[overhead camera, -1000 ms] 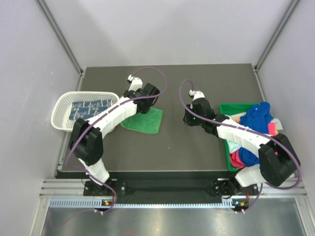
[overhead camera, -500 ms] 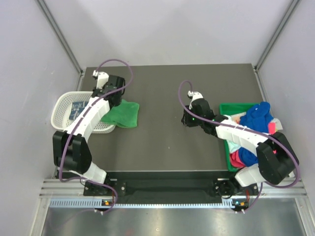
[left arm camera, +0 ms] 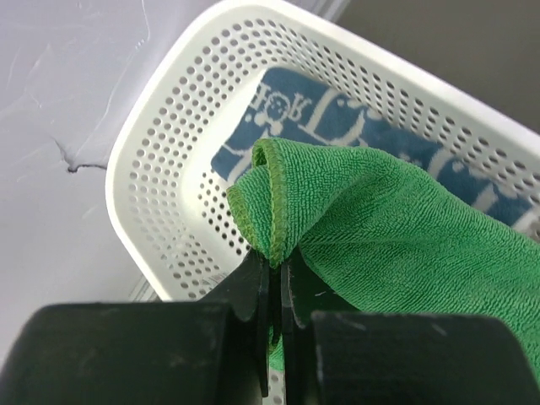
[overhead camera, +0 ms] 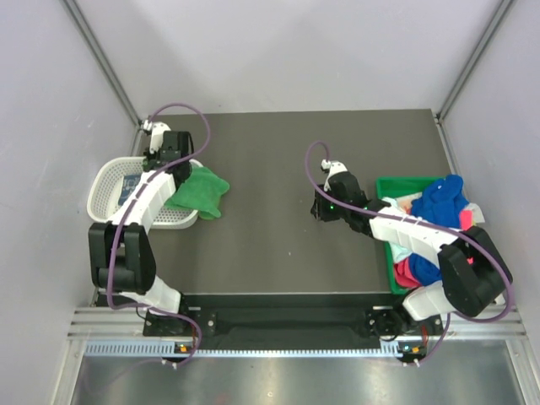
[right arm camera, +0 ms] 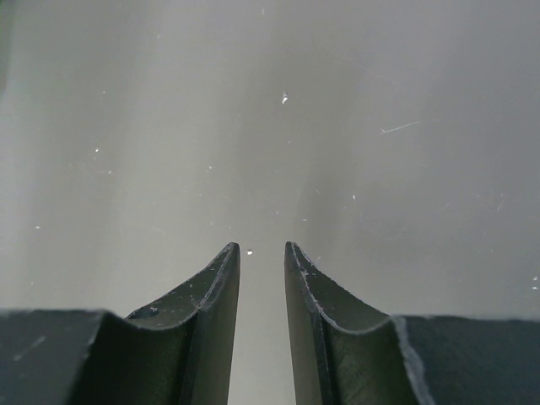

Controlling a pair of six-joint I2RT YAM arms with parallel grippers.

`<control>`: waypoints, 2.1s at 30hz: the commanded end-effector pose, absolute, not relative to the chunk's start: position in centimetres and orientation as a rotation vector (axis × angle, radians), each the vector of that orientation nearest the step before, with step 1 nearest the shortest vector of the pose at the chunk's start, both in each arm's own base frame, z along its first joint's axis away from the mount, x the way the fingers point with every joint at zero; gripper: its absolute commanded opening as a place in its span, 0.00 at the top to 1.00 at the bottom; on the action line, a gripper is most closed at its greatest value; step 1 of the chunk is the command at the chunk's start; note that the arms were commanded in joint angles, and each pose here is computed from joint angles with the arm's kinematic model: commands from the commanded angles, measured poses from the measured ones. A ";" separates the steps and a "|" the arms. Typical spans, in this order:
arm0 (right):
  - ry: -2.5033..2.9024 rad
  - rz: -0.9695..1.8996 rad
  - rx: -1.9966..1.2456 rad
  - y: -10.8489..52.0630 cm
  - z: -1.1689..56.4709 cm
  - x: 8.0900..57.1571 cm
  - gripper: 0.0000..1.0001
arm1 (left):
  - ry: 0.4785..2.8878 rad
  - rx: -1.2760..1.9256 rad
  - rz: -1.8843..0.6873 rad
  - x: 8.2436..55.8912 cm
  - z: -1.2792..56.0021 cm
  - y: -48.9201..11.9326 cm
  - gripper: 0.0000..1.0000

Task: Fold and stack the towels
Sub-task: Neatly place the folded towel into the bin

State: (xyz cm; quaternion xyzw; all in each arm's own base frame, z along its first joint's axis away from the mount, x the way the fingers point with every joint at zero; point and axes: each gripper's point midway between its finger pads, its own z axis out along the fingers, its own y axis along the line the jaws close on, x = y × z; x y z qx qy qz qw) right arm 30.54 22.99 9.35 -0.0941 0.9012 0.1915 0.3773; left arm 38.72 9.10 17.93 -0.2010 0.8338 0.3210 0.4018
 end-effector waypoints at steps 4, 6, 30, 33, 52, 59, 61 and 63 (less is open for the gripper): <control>2.249 0.545 -0.263 24.3 10.5 30.5 0.72 | 2.023 -0.536 0.849 40.7 18.0 11.8 1.00; 2.247 0.547 -0.261 24.4 10.5 30.6 0.72 | 2.025 -0.538 0.854 41.0 17.4 12.2 1.00; 2.242 0.581 -0.283 25.1 10.5 29.9 0.72 | 2.077 -0.659 1.046 41.1 12.7 19.9 1.00; 2.244 0.579 -0.285 25.1 10.4 29.9 0.72 | 2.075 -0.672 1.076 41.0 12.6 20.8 1.00; 2.243 0.549 -0.283 24.7 10.3 30.1 0.72 | 2.090 -0.831 0.927 42.1 11.9 22.1 0.74; 2.231 0.531 -0.290 24.5 10.5 30.2 0.70 | 2.044 -0.924 0.792 42.1 13.1 21.0 0.34; 2.225 0.515 -0.285 24.3 10.6 30.3 0.70 | 2.022 -0.944 0.735 42.0 14.0 20.3 0.33; 2.219 0.499 -0.284 24.1 10.7 30.5 0.70 | 2.014 -0.931 0.652 42.2 14.9 18.9 0.32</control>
